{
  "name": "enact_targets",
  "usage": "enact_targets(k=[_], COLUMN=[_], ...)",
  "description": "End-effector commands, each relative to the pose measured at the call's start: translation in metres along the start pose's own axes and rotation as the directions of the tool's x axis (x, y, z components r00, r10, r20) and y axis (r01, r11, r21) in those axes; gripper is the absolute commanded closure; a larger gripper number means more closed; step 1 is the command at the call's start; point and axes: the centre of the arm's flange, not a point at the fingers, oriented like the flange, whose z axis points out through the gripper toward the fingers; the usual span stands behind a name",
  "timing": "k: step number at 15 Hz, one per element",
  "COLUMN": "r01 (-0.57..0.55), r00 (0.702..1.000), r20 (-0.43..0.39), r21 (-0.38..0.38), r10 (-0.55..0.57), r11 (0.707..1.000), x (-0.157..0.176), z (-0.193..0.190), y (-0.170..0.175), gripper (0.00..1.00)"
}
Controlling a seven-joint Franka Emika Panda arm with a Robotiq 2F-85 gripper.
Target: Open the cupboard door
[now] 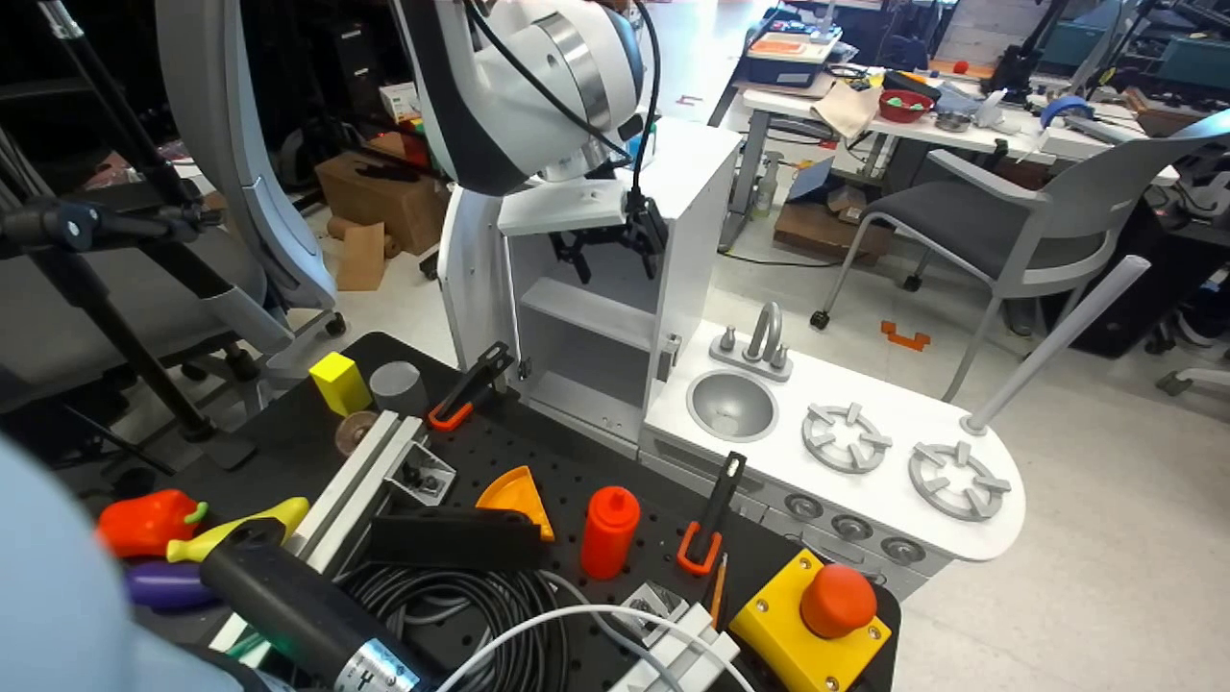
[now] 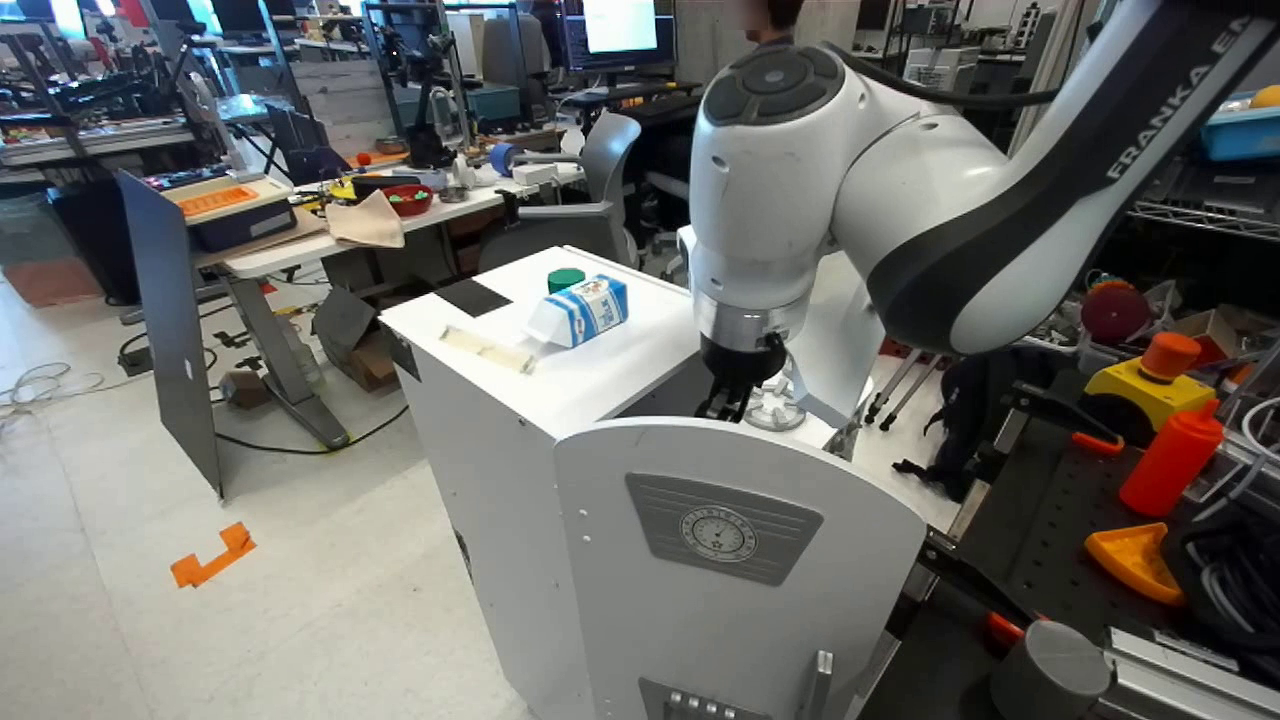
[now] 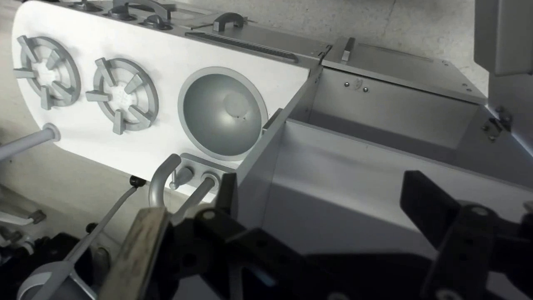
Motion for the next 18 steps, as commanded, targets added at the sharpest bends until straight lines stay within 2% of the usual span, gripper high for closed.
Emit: enact_targets(k=[1, 3, 4, 5, 6, 10, 18], r01=[-0.077, -0.109, -0.080, -0.087, -0.090, -0.091, -0.086], r00=[0.997, 0.989, 0.988, 0.983, 0.988, 0.985, 0.985], r20=[0.027, 0.108, 0.137, 0.165, 0.129, 0.148, 0.153], r21=[0.051, 0.049, 0.039, 0.023, 0.026, 0.014, 0.017], r10=[0.076, 0.103, 0.074, 0.082, 0.086, 0.088, 0.082], r11=[0.996, 0.993, 0.996, 0.996, 0.996, 0.996, 0.996], x=[-0.019, -0.028, -0.051, -0.051, -0.033, -0.050, -0.054], z=[0.003, 0.009, -0.045, -0.045, 0.005, -0.027, -0.028], y=[0.003, 0.002, 0.037, 0.046, 0.012, 0.040, 0.037], gripper=[0.00, 0.00, 0.00, 0.00, 0.00, 0.00, 0.00])
